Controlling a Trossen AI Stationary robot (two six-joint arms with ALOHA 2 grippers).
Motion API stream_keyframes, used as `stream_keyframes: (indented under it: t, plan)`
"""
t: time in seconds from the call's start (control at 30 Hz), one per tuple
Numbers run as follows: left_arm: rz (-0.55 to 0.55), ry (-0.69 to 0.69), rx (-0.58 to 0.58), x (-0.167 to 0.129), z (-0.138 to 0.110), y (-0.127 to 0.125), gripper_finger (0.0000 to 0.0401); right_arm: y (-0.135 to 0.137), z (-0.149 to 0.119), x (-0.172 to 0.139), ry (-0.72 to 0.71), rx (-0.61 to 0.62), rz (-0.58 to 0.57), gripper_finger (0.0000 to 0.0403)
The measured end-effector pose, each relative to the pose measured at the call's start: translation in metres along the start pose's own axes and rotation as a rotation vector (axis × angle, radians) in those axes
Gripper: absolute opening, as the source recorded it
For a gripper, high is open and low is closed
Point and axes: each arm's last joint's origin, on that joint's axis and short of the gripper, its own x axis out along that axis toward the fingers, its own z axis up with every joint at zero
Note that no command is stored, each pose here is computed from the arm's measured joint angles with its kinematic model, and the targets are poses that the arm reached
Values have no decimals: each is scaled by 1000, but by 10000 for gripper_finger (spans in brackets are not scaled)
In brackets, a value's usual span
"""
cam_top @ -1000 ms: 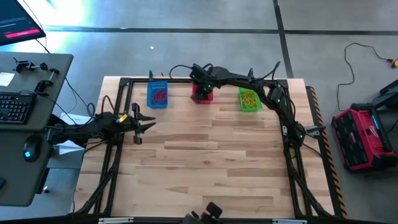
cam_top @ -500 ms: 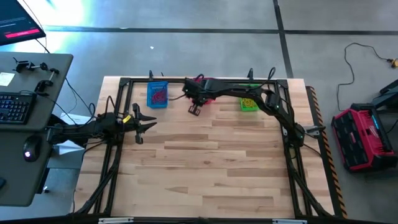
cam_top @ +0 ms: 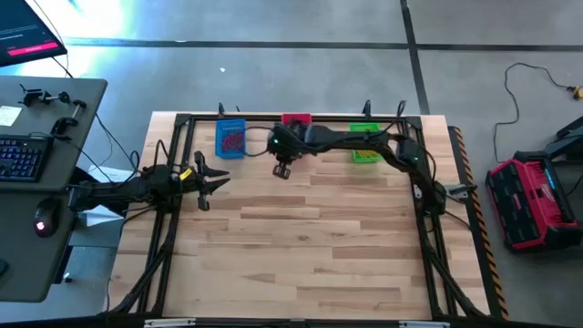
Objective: Sort rubber bands into baskets
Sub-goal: Return to Home Position
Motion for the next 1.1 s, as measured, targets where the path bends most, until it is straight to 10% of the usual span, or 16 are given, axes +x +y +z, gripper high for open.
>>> stream_keyframes:
  t: [1.1]
  plan:
    - [197, 113, -54, 8, -9, 13, 56, 32, -211, -119, -622, 24, 205, 0]
